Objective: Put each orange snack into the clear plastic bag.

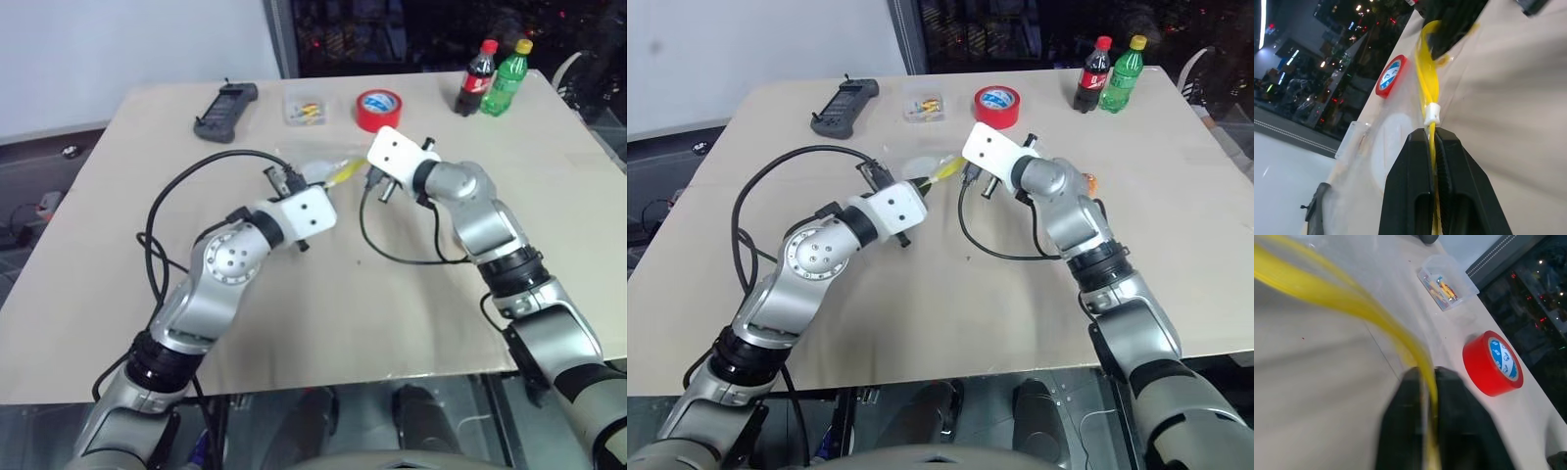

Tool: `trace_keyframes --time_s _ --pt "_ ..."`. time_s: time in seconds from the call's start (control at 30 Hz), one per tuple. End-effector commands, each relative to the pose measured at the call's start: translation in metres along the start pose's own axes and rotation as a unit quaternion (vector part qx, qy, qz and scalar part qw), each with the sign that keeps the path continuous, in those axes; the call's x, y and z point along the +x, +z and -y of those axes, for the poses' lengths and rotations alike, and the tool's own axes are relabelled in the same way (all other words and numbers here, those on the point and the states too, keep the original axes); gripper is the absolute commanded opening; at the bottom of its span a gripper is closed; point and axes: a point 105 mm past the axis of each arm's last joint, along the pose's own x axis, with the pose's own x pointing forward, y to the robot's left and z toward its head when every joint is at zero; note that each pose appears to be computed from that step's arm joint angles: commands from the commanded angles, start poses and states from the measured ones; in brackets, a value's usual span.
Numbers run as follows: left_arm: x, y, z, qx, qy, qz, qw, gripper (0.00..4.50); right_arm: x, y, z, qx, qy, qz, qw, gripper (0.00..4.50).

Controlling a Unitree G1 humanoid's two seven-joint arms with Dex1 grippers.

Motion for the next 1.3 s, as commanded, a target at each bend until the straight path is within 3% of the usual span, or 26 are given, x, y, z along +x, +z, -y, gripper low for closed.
trace_keyframes --time_s 0.03,0.07,0.27,0.47,0.63,1.3 --pt "-0.001 0.008 -0.021 -0.009 0.036 0.025 0.999 0.0 -0.014 0.021 0.013 0.006 -0.033 0.048 0.998 2.37" --pt "0.001 0.005 -0.024 -0.03 0.042 0.025 0.998 0.0 -0.024 0.02 0.013 0.012 -0.029 0.051 0.998 2.79" --pt "0.005 -0.008 -0.029 -0.08 0.036 0.038 0.995 0.0 -0.063 0.014 0.01 0.105 -0.028 0.056 0.992 2.79" --pt "0.007 -0.011 -0.026 -0.094 0.018 0.057 0.994 0.0 -0.057 0.037 -0.012 0.273 0.0 0.104 0.956 0.03" --pt "0.007 -0.009 -0.023 -0.099 0.011 0.067 0.993 0.0 -0.045 0.051 -0.02 0.32 0.013 0.116 0.94 0.03" --pt "-0.005 0.001 -0.006 -0.077 -0.018 0.088 0.993 0.0 -0.021 0.055 -0.032 0.342 0.039 0.118 0.931 0.03"
